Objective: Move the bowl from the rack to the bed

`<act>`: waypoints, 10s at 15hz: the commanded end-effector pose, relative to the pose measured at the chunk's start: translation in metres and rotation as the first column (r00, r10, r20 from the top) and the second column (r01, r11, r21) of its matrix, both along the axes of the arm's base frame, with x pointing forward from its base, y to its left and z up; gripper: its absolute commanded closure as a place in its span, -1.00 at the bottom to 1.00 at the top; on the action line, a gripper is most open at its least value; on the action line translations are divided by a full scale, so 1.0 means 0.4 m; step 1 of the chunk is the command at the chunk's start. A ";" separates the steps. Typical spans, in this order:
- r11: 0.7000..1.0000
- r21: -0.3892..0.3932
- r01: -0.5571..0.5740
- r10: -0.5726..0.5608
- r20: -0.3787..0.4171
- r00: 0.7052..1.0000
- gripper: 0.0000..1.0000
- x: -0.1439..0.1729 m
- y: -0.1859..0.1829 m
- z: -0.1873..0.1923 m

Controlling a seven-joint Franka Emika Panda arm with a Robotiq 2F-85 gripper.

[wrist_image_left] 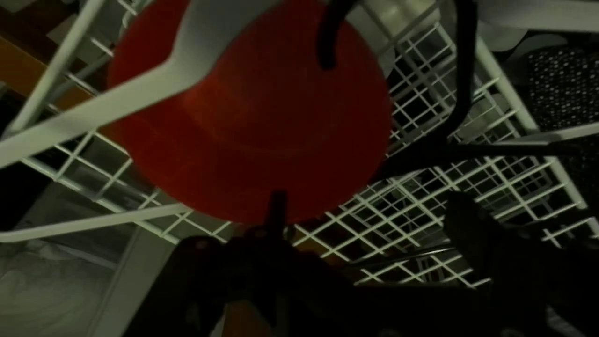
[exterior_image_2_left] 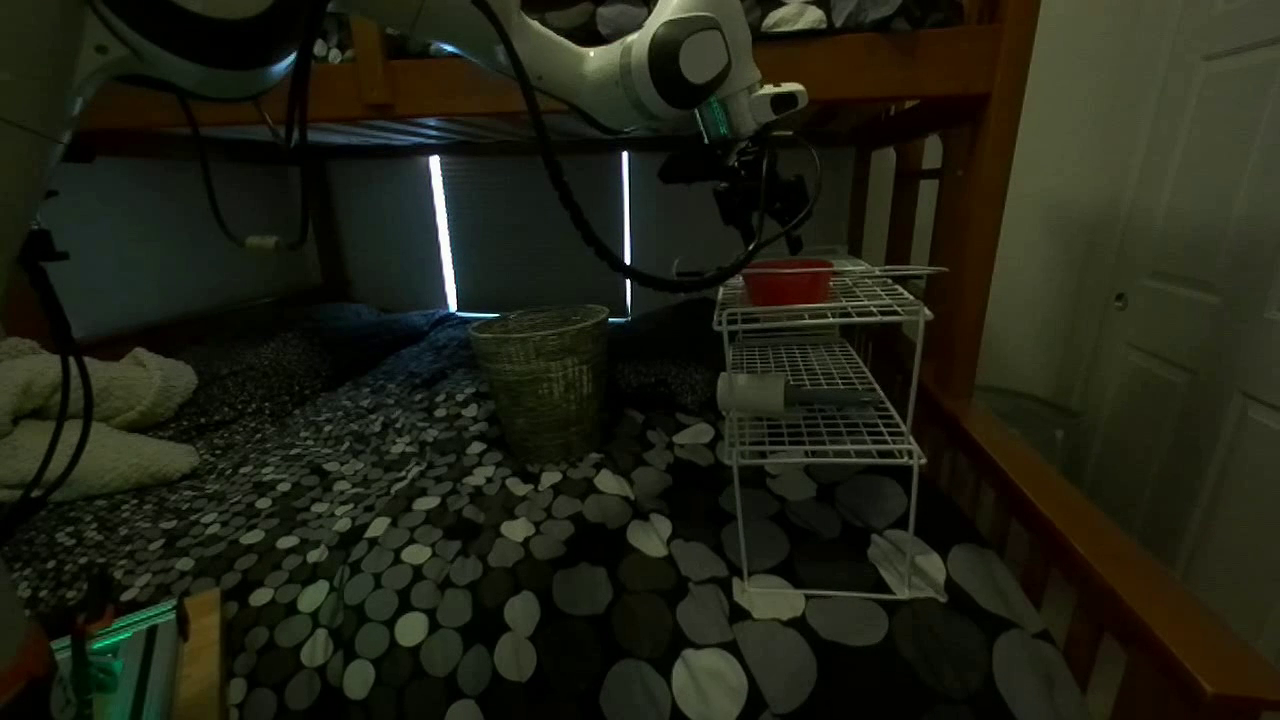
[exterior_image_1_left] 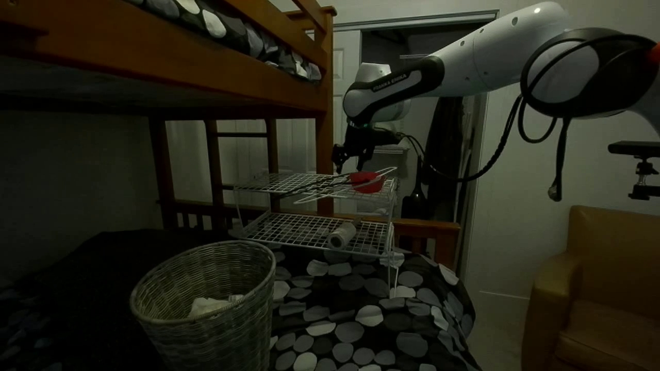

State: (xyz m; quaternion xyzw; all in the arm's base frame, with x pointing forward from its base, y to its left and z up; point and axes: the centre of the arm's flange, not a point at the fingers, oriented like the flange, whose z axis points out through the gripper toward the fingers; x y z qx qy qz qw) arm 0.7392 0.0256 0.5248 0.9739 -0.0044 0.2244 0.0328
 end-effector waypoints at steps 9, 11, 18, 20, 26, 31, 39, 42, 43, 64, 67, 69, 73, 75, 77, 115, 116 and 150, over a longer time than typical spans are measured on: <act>0.949 0.124 0.291 -0.277 -0.121 0.953 0.44 0.017 -0.041 -0.048; 0.944 0.132 0.304 -0.288 -0.126 0.949 0.51 0.018 -0.045 -0.053; 0.929 0.198 0.312 -0.316 -0.009 0.949 0.97 0.030 -0.054 0.014; 0.918 0.233 0.320 -0.342 0.059 0.938 1.00 0.030 -0.060 0.043; 0.832 0.488 0.264 -0.428 0.261 0.865 0.98 0.053 -0.086 0.110; 0.744 0.635 0.208 -0.526 0.364 0.769 0.98 0.056 -0.150 0.105; 0.618 0.783 0.072 -0.356 0.197 0.914 0.98 -0.081 -0.077 0.212; 0.656 0.754 0.025 -0.201 0.142 0.969 0.98 -0.195 -0.072 0.288; 0.674 0.739 0.030 -0.160 0.106 0.981 0.98 -0.235 -0.070 0.300; 0.892 0.453 -0.011 0.168 -0.309 0.936 0.99 -0.490 0.308 0.219; 0.911 0.411 -0.043 0.231 -0.420 0.878 0.99 -0.557 0.429 0.185; 0.938 0.348 0.014 0.183 -0.526 0.830 0.99 -0.597 0.458 0.115; 0.939 0.341 0.039 0.185 -0.600 0.778 0.95 -0.624 0.471 0.076; 0.945 0.319 0.066 0.166 -0.645 0.746 0.95 -0.640 0.468 0.042; 0.946 0.315 0.073 0.160 -0.652 0.741 0.95 -0.644 0.466 0.036; 0.677 -0.061 -0.734 0.677 -0.341 0.653 0.99 -0.975 0.658 -0.574; 0.705 -0.067 -0.706 0.662 -0.294 0.690 0.99 -0.983 0.647 -0.605; 0.593 -0.161 -0.789 0.798 -0.010 0.602 -1.00 -0.992 0.715 -0.640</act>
